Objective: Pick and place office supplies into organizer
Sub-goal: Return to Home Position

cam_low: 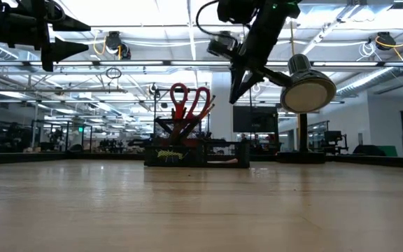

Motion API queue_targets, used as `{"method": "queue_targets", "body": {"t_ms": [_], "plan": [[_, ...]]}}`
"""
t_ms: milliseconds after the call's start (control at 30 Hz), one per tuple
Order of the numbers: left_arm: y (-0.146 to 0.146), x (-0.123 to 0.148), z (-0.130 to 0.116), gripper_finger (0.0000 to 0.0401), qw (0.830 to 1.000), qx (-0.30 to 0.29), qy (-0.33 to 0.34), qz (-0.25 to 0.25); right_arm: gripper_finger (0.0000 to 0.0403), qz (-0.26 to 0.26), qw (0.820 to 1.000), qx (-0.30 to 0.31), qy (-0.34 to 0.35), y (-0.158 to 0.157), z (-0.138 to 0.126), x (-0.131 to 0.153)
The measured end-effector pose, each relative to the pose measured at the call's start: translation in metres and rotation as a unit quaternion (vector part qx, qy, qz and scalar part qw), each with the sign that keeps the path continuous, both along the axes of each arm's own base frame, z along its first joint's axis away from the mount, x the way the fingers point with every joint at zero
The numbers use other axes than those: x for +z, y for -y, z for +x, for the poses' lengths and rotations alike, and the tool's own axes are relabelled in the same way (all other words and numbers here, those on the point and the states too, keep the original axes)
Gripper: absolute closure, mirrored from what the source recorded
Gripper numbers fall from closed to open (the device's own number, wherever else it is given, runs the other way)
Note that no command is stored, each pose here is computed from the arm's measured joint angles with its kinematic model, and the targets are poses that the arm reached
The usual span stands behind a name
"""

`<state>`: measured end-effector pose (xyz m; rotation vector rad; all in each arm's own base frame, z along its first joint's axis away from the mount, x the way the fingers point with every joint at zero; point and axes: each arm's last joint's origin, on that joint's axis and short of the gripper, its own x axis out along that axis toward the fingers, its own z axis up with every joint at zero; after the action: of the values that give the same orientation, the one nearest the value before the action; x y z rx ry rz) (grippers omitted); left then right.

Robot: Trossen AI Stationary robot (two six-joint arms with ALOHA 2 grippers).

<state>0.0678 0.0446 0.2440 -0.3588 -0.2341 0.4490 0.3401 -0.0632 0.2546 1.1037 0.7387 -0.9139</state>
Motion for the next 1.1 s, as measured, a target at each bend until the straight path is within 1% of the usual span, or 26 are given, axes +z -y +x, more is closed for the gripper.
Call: {"method": "queue_targets", "body": {"t_ms": [100,200,333,367,433,467,533,600,633,667,700,733,867,933,967,1033,1100], "plan": [[0.0,0.0,0.0,0.0146,1.0,0.0,0.0,0.0,0.0396,-0.05,0.998,0.026,0.002,-0.007,0.001,0.005],[0.0,0.0,0.0,0.0146,1.0,0.0,0.0,0.0,0.0389,-0.073,0.993,0.086,0.017,-0.013,0.003,0.013],[0.0,0.0,0.0,0.0146,1.0,0.0,0.0,0.0,0.0382,-0.109,0.985,0.133,0.03,-0.016,0.001,0.023],[0.0,0.0,0.0,0.0146,1.0,0.0,0.0,0.0,0.0381,-0.122,0.98,0.152,0.036,-0.019,0.002,0.026],[0.0,0.0,0.0,0.0146,1.0,0.0,0.0,0.0,0.0378,-0.171,0.966,0.189,0.054,-0.027,0.006,0.033],[0.0,0.0,0.0,0.0146,1.0,0.0,0.0,0.0,0.0377,-0.202,0.955,0.208,0.064,-0.032,0.008,0.038],[0.0,0.0,0.0,0.0146,1.0,0.0,0.0,0.0,0.0375,-0.269,0.927,0.244,0.097,-0.046,0.012,0.051],[0.0,0.0,0.0,0.0146,1.0,0.0,0.0,0.0,0.0374,-0.325,0.896,0.265,0.143,-0.061,0.016,0.067],[0.0,0.0,0.0,0.0146,1.0,0.0,0.0,0.0,0.0374,-0.344,0.882,0.272,0.174,-0.069,0.017,0.075],[0.0,0.0,0.0,0.0146,1.0,0.0,0.0,0.0,0.0374,-0.355,0.871,0.273,0.201,-0.074,0.018,0.081],[0.0,0.0,0.0,0.0146,1.0,0.0,0.0,0.0,0.0374,-0.36,0.864,0.272,0.223,-0.078,0.018,0.083],[0.0,0.0,0.0,0.0146,1.0,0.0,0.0,0.0,0.0374,-0.358,0.862,0.267,0.241,-0.081,0.016,0.083],[-0.001,0.0,0.0,0.0146,1.0,0.011,0.005,-0.005,0.0373,-0.35,0.862,0.236,0.281,-0.081,-0.006,0.069],[0.0,0.001,0.0,0.0146,0.999,-0.004,0.022,-0.036,0.0374,-0.352,0.865,0.215,0.286,-0.083,-0.028,0.061],[0.0,0.002,0.0,0.0146,0.999,-0.009,0.032,-0.041,0.0373,-0.357,0.864,0.202,0.292,-0.084,-0.04,0.057],[0.001,0.006,-0.001,0.0146,0.999,-0.009,0.045,-0.024,0.0371,-0.375,0.858,0.181,0.301,-0.085,-0.064,0.048],[0.002,0.006,-0.001,0.0146,0.999,-0.022,0.033,-0.006,0.0368,-0.413,0.845,0.199,0.274,-0.084,-0.089,0.032]]}}
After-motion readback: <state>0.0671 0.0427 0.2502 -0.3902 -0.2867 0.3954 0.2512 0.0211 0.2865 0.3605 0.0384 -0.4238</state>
